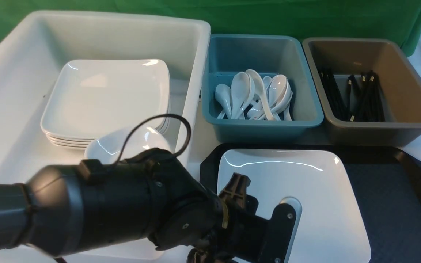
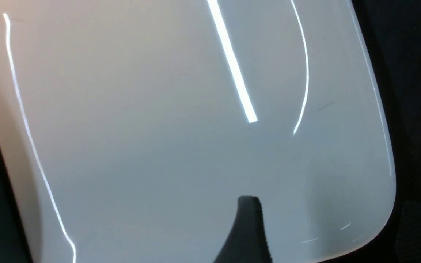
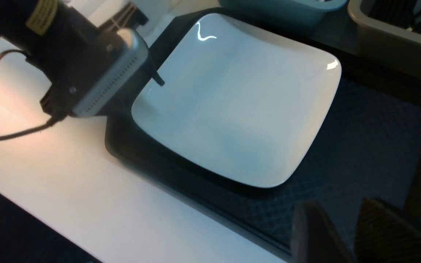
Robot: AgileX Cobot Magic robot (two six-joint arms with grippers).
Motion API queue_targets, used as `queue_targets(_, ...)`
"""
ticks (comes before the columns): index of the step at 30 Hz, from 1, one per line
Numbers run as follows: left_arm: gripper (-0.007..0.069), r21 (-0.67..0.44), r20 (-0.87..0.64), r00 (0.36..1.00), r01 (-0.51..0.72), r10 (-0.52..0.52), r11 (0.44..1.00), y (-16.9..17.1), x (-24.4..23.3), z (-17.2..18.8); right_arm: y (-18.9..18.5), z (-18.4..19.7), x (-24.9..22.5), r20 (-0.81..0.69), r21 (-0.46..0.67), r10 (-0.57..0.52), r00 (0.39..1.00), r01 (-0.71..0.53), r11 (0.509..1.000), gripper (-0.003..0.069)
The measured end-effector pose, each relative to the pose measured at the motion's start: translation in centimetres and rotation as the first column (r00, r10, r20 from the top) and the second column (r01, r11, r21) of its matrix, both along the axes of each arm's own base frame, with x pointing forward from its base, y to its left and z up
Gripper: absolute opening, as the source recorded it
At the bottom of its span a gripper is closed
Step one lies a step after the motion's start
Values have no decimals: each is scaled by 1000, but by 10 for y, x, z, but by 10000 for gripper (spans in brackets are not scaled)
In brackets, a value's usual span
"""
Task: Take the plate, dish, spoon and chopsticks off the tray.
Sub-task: Use the left arm to grab a plate from the dinner plate
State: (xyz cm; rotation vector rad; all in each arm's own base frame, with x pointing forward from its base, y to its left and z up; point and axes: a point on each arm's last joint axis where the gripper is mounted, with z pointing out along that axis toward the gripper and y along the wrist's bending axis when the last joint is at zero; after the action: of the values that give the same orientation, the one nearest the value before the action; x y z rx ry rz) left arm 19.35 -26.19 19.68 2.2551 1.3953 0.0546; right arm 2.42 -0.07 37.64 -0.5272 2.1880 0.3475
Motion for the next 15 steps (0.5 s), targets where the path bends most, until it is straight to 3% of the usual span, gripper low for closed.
queue_targets(15,476,33,-7,997,78,-78,996,7,-6,-21,0,0,0,1,2,0,1000,0,1000,217)
